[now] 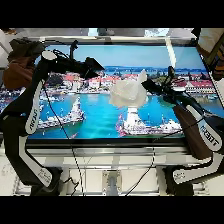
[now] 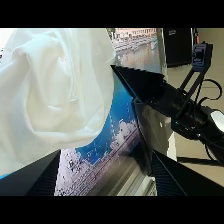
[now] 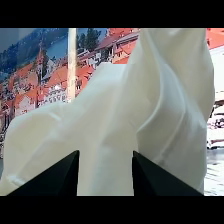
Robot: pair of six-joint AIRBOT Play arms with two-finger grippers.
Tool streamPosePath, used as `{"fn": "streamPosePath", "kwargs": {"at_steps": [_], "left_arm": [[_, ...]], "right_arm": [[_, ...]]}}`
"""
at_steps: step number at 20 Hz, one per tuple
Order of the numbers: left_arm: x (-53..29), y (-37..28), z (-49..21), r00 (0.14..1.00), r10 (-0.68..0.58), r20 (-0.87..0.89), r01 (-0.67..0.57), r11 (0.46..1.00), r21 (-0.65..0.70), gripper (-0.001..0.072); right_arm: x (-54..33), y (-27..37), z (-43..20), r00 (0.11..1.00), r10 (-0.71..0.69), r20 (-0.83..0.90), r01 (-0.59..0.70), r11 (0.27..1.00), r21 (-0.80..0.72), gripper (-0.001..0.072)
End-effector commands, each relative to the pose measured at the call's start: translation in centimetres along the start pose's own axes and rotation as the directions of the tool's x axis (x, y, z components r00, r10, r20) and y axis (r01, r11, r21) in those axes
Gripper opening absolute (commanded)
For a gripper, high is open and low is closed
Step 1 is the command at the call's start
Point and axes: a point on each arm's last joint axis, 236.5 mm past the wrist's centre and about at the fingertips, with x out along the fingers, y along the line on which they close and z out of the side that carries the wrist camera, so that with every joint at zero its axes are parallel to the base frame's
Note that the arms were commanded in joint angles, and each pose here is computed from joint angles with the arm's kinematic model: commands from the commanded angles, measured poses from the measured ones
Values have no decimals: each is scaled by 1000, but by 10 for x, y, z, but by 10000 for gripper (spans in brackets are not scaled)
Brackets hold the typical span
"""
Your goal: Fold the shirts.
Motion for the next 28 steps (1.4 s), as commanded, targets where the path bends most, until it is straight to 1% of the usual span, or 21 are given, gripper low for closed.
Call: {"fn": "streamPosePath", "kwargs": {"at_steps": [1, 3, 4, 6, 8, 9, 15, 21, 22, 23, 24, 26, 28], "left_arm": [[0, -1, -2, 1000, -2, -9, 2, 1000, 8, 639], [0, -2, -5, 1000, -5, -23, 6, 1000, 12, 639], [0, -2, -6, 1000, -5, -24, 5, 1000, 17, 640], [0, -2, -5, 1000, -5, -23, 6, 1000, 17, 640], [0, -2, -5, 1000, -5, -23, 6, 1000, 18, 639], [0, -2, -5, 1000, -5, -22, 6, 1000, 23, 639], [0, -2, -5, 1000, -5, -22, 6, 1000, 28, 639], [0, -2, -5, 1000, -5, -22, 6, 999, 35, 638], [0, -1, -5, 1000, -4, -22, 5, 999, 35, 638], [0, -1, -5, 1000, -4, -22, 5, 999, 35, 638], [0, -1, -4, 1000, -3, -19, 4, 999, 38, 638], [0, -1, -5, 1000, -2, -20, 3, 999, 43, 638], [1, 5, -6, 999, 28, -25, -26, 998, 52, 630]], "right_arm": [[-3, -7, 6, 999, -46, 11, 47, 996, -80, 366], [-11, -9, 16, 996, -73, 42, 77, 990, -119, 366], [-14, -12, 19, 995, -88, 46, 92, 989, -113, 366], [-17, -26, 10, 992, -128, -1, 127, 987, -93, 371], [-18, -35, -4, 984, -168, -60, 161, 981, -109, 375], [-18, -37, -6, 982, -177, -66, 170, 979, -108, 395], [-16, -35, -11, 983, -165, -84, 159, 984, -76, 394], [6, -46, -53, 968, -143, -206, 146, 989, -1, 390], [9, -45, -54, 968, -147, -203, 147, 989, -14, 373], [9, -43, -51, 970, -147, -192, 145, 989, -21, 245], [9, -38, -43, 973, -142, -181, 136, 990, -44, 22], [1, -18, -11, 985, -114, -129, 103, 991, -88, 28], [-22, 29, 34, 998, -49, -49, 40, 984, -172, 28]]}}
